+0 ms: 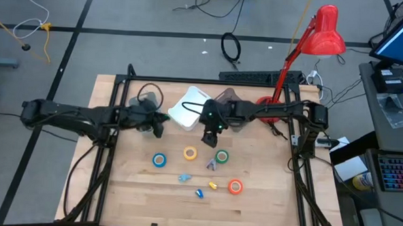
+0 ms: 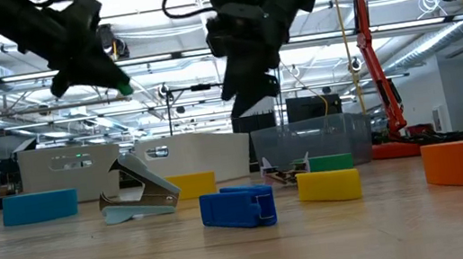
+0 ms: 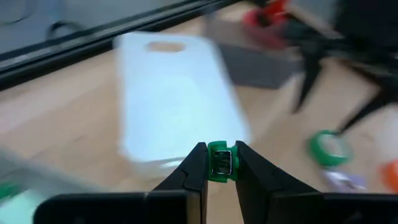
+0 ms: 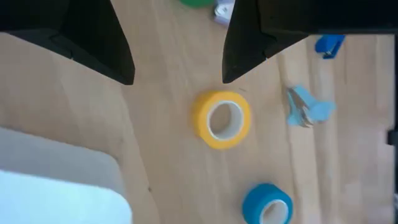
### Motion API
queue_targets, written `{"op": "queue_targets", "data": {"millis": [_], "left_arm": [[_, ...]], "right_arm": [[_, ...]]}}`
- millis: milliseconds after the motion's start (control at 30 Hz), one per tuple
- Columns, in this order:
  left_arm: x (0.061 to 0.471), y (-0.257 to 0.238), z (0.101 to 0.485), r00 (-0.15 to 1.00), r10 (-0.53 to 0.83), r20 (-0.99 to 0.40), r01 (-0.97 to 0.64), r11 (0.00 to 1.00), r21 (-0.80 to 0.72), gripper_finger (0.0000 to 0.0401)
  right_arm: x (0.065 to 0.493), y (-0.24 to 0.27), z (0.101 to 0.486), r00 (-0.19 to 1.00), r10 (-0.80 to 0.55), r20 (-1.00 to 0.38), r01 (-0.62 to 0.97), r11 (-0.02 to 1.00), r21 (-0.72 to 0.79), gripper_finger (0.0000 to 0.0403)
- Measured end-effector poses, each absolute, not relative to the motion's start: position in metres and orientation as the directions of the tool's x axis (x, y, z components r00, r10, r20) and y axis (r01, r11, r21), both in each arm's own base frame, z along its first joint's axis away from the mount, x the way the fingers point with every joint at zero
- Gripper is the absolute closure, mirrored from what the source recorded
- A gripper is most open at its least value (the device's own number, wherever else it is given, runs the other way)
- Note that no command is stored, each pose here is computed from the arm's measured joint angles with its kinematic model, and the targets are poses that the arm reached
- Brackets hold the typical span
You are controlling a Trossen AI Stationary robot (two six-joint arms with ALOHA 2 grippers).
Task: Pick and place Stapler, Stapler remover, tape
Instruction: Put the small green stapler into the gray bin
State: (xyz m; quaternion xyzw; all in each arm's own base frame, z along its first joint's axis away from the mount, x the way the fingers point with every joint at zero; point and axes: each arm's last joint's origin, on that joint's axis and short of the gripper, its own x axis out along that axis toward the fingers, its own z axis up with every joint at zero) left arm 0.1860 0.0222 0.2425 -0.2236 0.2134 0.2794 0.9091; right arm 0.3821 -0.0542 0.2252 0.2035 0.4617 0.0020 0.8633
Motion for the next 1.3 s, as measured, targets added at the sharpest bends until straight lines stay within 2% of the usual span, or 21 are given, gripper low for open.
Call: {"op": "queue_targets", "data": {"millis": [267, 400, 633, 867, 1300], "left_arm": [[0.171, 0.063, 0.255, 0.494, 0.511, -0.703, -0.810, 0.564, -0.159, 0.0349], [0.166, 0.082, 0.255, 0.405, 0.490, -0.772, -0.839, 0.534, -0.102, 0.0349], [0.172, 0.117, 0.248, 0.287, 0.431, -0.856, -0.838, 0.546, -0.007, 0.0349], [0.177, 0.151, 0.237, 0.102, 0.351, -0.931, -0.812, 0.570, 0.127, 0.0349], [0.193, 0.195, 0.214, -0.098, 0.209, -0.973, -0.708, 0.672, 0.216, 0.0349]], "right_arm": [[0.378, -0.062, 0.223, 0.547, 0.167, -0.820, 0.197, 0.927, 0.320, 0.0168], [0.373, -0.063, 0.222, 0.505, 0.107, -0.856, 0.200, 0.951, 0.237, 0.0168], [0.350, -0.063, 0.233, 0.530, -0.026, -0.847, 0.268, 0.953, 0.138, 0.0167], [0.306, -0.055, 0.237, 0.665, -0.049, -0.745, 0.298, 0.933, 0.204, 0.0167], [0.228, -0.040, 0.236, 0.885, -0.086, -0.459, 0.281, 0.882, 0.378, 0.0167]]}}
